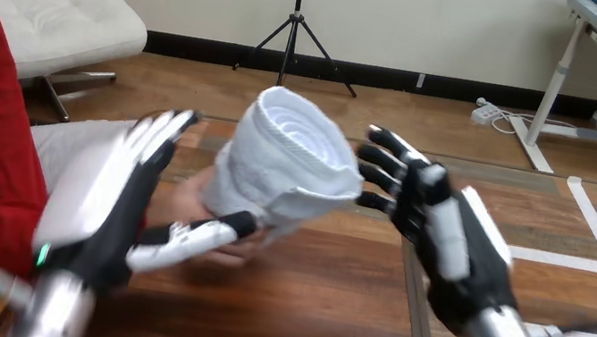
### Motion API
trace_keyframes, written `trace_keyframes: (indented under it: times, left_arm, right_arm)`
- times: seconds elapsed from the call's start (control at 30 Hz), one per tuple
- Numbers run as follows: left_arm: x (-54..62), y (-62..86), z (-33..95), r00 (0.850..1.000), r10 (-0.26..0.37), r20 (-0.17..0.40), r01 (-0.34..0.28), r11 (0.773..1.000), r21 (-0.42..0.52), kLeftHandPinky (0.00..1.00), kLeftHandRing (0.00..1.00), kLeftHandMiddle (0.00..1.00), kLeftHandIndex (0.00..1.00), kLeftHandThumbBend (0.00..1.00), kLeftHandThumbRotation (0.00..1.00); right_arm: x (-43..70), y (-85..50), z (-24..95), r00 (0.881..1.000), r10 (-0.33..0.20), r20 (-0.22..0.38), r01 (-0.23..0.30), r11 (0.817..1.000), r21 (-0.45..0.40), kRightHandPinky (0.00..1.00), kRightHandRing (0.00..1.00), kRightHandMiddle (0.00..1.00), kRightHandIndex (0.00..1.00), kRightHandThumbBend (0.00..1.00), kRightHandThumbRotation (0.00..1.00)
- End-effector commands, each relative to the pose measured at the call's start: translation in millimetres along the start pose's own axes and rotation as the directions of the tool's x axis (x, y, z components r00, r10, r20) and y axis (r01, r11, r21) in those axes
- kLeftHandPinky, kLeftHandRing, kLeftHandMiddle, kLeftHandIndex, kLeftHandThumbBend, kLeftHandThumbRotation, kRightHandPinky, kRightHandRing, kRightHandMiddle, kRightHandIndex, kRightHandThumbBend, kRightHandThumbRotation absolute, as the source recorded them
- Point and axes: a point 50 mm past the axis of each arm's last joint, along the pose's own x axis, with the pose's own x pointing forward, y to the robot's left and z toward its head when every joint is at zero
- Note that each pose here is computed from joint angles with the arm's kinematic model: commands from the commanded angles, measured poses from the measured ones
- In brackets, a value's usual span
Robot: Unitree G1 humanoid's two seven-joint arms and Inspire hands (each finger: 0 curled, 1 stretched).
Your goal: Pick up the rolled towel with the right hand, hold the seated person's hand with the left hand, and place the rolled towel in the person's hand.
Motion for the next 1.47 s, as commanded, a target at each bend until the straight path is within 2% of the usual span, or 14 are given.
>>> trace_keyframes:
  times: [0.0, 0.07, 0.2, 0.4, 0.67, 0.9, 1.0, 1.2, 1.43]
  left_arm:
    - [-6.3, 3.0, 6.8, 0.995, 0.099, 0.035, -0.089, 0.974, -0.207, 0.88, 0.93, 0.95, 0.92, 0.99, 0.99]
    - [-10.9, 1.3, 5.5, 0.994, 0.105, 0.032, -0.093, 0.963, -0.255, 0.85, 0.93, 0.95, 0.91, 0.96, 0.99]
    - [-24.4, -3.3, 2.8, 0.993, 0.113, 0.034, -0.092, 0.921, -0.378, 0.83, 0.92, 0.93, 0.9, 0.9, 1.0]
    - [-41.7, -8.1, 0.8, 0.995, 0.091, 0.038, -0.063, 0.884, -0.463, 0.82, 0.9, 0.9, 0.88, 0.81, 0.99]
    - [-60.4, -9.7, 3.4, 0.997, 0.044, 0.067, -0.005, 0.869, -0.495, 0.86, 0.9, 0.9, 0.87, 0.72, 0.97]
    - [-72.4, -10.7, 8.9, 0.995, 0.033, 0.09, 0.021, 0.842, -0.539, 0.85, 0.9, 0.89, 0.85, 0.67, 0.97]
    - [-75.7, -10.7, 10.7, 0.995, 0.033, 0.089, 0.022, 0.835, -0.55, 0.82, 0.88, 0.88, 0.84, 0.65, 0.96]
    - [-80.3, -9.7, 15.0, 0.996, 0.031, 0.086, 0.023, 0.827, -0.561, 0.82, 0.88, 0.88, 0.83, 0.67, 0.97]
    - [-80.1, -8.5, 19.9, 0.995, 0.048, 0.092, 0.014, 0.815, -0.58, 0.83, 0.89, 0.88, 0.83, 0.71, 0.99]
  right_arm:
    - [-4.9, -5.4, 18.1, 0.995, -0.026, 0.092, 0.026, 1.0, 0.0, 0.89, 0.91, 0.9, 0.9, 1.0, 1.0]
    - [-8.8, -5.7, 17.4, 0.995, -0.033, 0.092, 0.032, 0.999, 0.009, 0.92, 0.92, 0.91, 0.91, 1.0, 1.0]
    - [-19.6, -5.8, 14.9, 0.994, -0.053, 0.093, 0.051, 0.998, 0.027, 0.94, 0.93, 0.91, 0.91, 1.0, 1.0]
    - [-34.1, -5.3, 12.1, 0.993, -0.068, 0.097, 0.065, 0.997, 0.036, 0.95, 0.94, 0.92, 0.92, 1.0, 1.0]
    - [-50.0, -3.4, 8.3, 0.99, -0.089, 0.105, 0.084, 0.995, 0.049, 0.93, 0.91, 0.91, 0.91, 1.0, 1.0]
    - [-62.6, -1.0, 4.5, 0.991, -0.085, 0.102, 0.08, 0.995, 0.053, 0.92, 0.9, 0.9, 0.9, 1.0, 1.0]
    - [-66.5, 0.5, 3.6, 0.992, -0.083, 0.099, 0.078, 0.995, 0.059, 0.93, 0.9, 0.9, 0.9, 1.0, 1.0]
    - [-73.0, 4.1, 1.7, 0.992, -0.089, 0.085, 0.082, 0.993, 0.081, 0.96, 0.89, 0.9, 0.89, 1.0, 1.0]
    - [-77.7, 7.7, -0.3, 0.992, -0.097, 0.077, 0.087, 0.989, 0.121, 0.99, 0.88, 0.89, 0.89, 0.98, 1.0]
